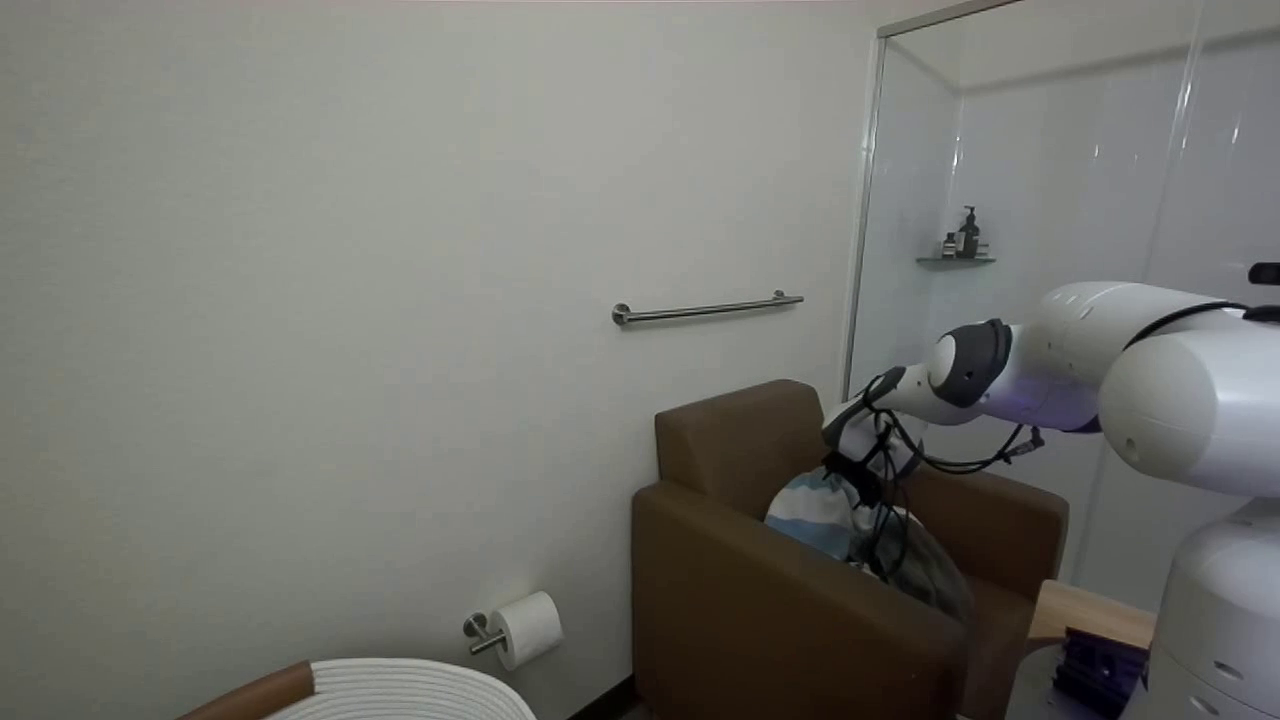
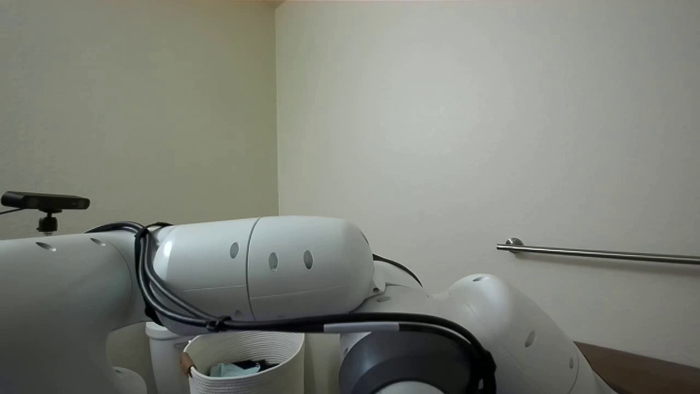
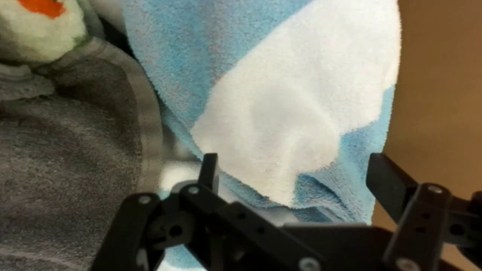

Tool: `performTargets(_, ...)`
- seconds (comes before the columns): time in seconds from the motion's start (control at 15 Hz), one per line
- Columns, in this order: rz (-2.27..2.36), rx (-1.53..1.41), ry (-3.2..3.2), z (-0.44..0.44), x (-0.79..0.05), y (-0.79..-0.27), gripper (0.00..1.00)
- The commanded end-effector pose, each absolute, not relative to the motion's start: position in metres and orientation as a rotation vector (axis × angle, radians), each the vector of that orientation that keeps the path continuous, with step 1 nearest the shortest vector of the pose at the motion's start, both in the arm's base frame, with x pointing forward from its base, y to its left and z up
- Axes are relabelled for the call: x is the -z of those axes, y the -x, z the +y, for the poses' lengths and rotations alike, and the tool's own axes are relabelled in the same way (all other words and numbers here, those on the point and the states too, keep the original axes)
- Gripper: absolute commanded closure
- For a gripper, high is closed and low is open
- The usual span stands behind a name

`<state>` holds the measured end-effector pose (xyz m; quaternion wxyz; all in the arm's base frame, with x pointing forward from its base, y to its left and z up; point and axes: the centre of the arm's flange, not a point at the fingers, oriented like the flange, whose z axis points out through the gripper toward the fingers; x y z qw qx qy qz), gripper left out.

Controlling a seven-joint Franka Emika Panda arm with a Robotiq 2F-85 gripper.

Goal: Move the object from the basket to the couch and move the towel from the couch to the basket

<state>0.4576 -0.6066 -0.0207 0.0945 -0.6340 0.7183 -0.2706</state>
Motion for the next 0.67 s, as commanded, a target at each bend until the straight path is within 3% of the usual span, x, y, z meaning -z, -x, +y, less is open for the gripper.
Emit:
performTargets(0.0,2.196,0.847,1.898,-0.636,0.062,-0.469,0.0)
performTargets(0.6,2.357,0.821,1.91,-0.642,0.074,-0.46,0.0)
